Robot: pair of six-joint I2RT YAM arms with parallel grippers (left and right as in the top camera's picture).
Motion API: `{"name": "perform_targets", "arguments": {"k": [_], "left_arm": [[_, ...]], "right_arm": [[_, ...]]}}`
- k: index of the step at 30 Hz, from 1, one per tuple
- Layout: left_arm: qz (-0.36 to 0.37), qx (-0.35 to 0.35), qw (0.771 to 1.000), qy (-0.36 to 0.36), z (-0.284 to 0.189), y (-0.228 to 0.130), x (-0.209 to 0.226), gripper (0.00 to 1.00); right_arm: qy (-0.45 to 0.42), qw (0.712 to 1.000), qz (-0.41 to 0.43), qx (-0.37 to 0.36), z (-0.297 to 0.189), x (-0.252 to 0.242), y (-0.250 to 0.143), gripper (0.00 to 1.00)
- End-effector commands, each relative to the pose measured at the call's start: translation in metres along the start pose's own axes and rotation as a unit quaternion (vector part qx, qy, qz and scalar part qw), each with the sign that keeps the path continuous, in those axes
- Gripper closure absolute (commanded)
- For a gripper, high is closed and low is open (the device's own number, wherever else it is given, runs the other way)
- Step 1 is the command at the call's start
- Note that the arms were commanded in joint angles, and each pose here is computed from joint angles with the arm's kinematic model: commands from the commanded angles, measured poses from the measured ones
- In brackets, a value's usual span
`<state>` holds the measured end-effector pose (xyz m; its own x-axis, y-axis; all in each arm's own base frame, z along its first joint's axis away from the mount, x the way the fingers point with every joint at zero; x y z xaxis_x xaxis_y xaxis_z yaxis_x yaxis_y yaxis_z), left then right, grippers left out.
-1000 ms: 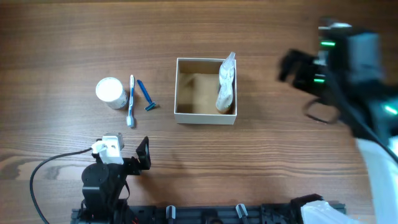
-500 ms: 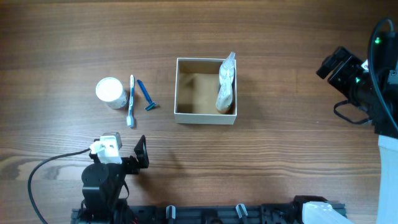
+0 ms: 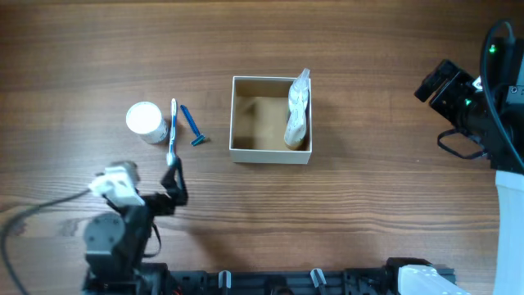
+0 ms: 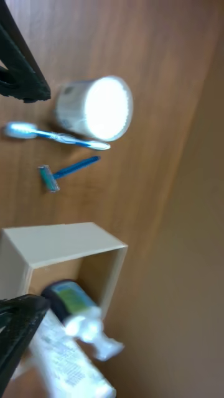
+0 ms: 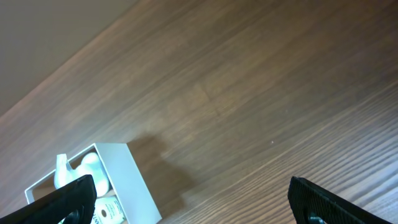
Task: Pack container
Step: 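Raise the right arm aside and move left gripper to swab tub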
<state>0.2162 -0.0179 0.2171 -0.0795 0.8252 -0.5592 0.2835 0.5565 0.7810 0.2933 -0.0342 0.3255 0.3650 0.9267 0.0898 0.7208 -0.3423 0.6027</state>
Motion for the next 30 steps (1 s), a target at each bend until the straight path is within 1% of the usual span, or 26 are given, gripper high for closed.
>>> {"name": "perform_targets", "arguments": {"k": [1, 3, 5, 10, 14, 17, 18, 22, 25, 27, 30], "left_arm": [[-0.004, 0.017, 0.996, 0.088, 0.006, 0.051, -0.009, 0.00], [0.020, 0.067, 0.990, 0.121, 0.024, 0.062, -0.014, 0.00], [0.026, 0.117, 0.980, 0.157, 0.048, 0.070, -0.013, 0.00], [0.038, 0.238, 0.941, 0.239, 0.112, 0.078, 0.005, 0.00], [0.035, 0.294, 0.916, 0.271, 0.154, 0.062, 0.023, 0.00], [0.032, 0.332, 0.895, 0.295, 0.172, 0.037, 0.045, 0.00], [0.028, 0.350, 0.885, 0.307, 0.179, 0.025, 0.057, 0.00], [0.020, 0.366, 0.868, 0.336, 0.188, 0.013, 0.082, 0.00], [-0.013, 0.359, 0.855, 0.375, 0.188, 0.011, 0.107, 0.00], [-0.030, 0.358, 0.850, 0.384, 0.188, 0.011, 0.117, 0.00], [-0.045, 0.364, 0.849, 0.380, 0.193, 0.008, 0.125, 0.00]], "right_arm": [[-0.005, 1.000, 0.009, 0.002, 0.003, -0.001, 0.002, 0.00], [-0.005, 1.000, 0.009, 0.002, 0.003, -0.001, 0.002, 0.00], [-0.005, 1.000, 0.009, 0.002, 0.003, -0.001, 0.002, 0.00], [-0.005, 1.000, 0.009, 0.002, 0.003, -0.001, 0.002, 0.00], [-0.005, 1.000, 0.009, 0.002, 0.003, -0.001, 0.002, 0.00], [-0.005, 1.000, 0.009, 0.001, 0.003, -0.001, 0.003, 0.00], [-0.005, 1.000, 0.009, 0.002, 0.003, -0.001, 0.002, 0.00], [-0.005, 1.000, 0.009, 0.002, 0.003, -0.001, 0.002, 0.00], [-0.005, 1.000, 0.009, 0.002, 0.003, -0.001, 0.002, 0.00], [-0.005, 1.000, 0.009, 0.001, 0.003, -0.001, 0.003, 0.00], [-0.005, 1.000, 0.009, 0.001, 0.003, -0.001, 0.003, 0.00]]}}
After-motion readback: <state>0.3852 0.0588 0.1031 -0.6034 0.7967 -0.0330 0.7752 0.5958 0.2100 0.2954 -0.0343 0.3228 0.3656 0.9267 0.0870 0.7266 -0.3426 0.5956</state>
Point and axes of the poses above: each gripper's point midway between its finger pads, its own z axis out along the fingers, its own x axis along the line the jaws close on, y = z × x, the point moved 1 cm from there along -z, back along the fingers, and after that the axes turned 14 degrees about -z, right-handed, at the moved point
